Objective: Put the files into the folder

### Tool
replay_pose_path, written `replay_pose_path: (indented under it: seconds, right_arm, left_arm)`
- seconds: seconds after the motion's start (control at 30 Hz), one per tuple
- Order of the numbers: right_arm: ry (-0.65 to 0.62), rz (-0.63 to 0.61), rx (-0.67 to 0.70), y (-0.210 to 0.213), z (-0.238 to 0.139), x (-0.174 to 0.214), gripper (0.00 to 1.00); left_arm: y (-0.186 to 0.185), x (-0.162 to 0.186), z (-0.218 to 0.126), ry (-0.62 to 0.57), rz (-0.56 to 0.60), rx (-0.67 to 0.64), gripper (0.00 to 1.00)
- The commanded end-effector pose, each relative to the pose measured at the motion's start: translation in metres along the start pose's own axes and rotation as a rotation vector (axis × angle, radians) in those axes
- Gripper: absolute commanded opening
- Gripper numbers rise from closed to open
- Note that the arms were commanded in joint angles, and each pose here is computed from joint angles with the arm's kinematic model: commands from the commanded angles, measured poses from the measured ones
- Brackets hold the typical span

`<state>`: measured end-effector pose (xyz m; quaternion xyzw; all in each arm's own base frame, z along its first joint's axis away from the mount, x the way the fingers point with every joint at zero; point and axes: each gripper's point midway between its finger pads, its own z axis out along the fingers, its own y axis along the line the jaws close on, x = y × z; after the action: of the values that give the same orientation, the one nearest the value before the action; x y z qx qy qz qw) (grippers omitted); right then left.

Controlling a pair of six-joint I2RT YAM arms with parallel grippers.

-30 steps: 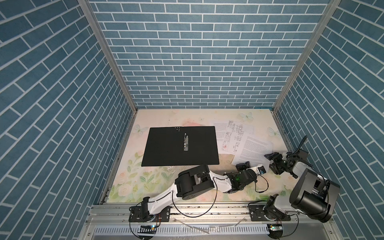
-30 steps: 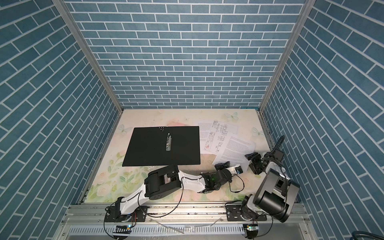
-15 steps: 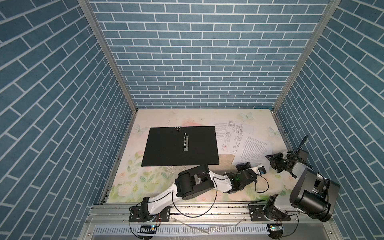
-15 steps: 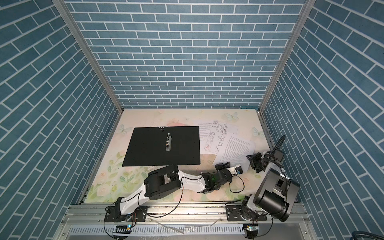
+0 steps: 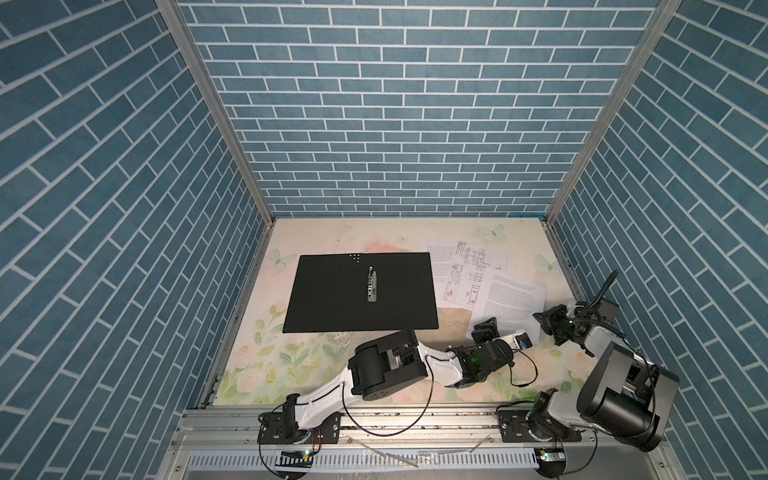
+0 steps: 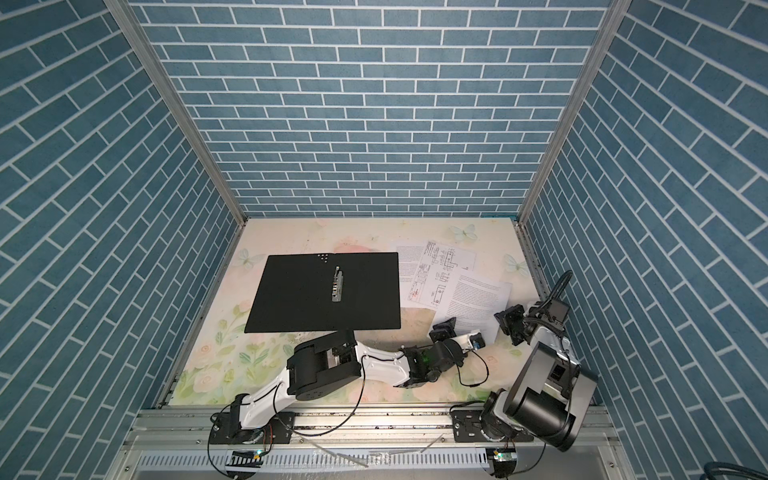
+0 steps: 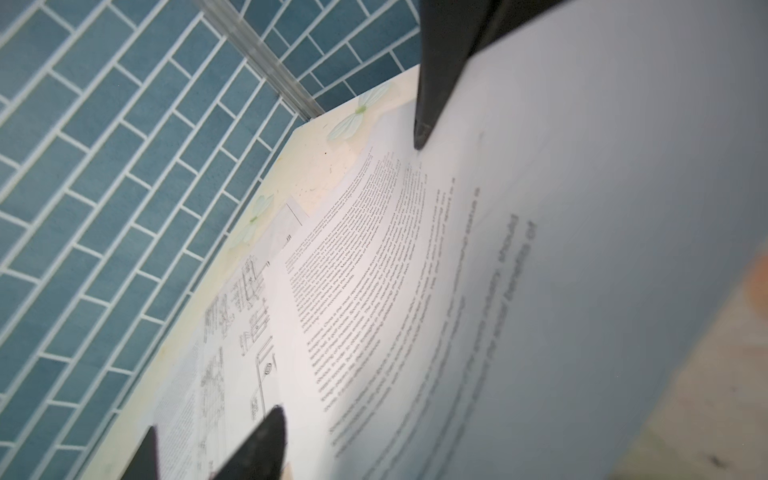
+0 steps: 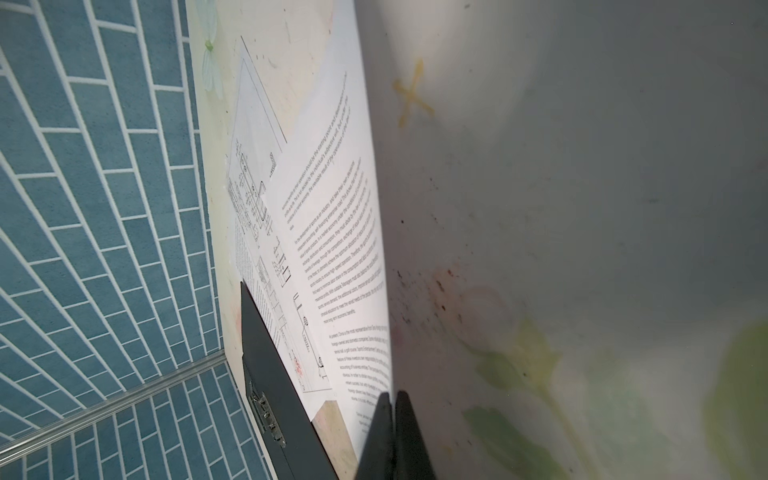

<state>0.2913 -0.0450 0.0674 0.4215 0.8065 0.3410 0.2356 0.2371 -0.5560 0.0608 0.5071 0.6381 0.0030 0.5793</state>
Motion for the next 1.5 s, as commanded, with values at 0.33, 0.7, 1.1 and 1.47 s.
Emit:
replay_pose_path:
  seconds: [0.33,0.7,1.1,1.47]
  right_arm:
    - [-0.067,-0.227,0.055,0.097,-0.016,-0.017,0.00]
    - [0.051,-0.473,-0.079,0.247,0.030,0.042,0.00]
    - [0.378,-0.637,-0.351,0.392,0.080,0.201,0.00]
    - [0.356,-0.569,-0.427,0.381,0.071,0.204,0.00]
  left_arm:
    - [0.109,0.007,-0.089,-0.036,-0.183,-0.295,1.00]
    - [0.202,0.090,-0.133,0.166,-0.431,-0.531,1.00]
    - [0.280,0.213,-0.183,0.370,-0.869,-0.657,1.00]
    - [0.301,0.292,-0.208,0.524,-1.138,-0.662,1.00]
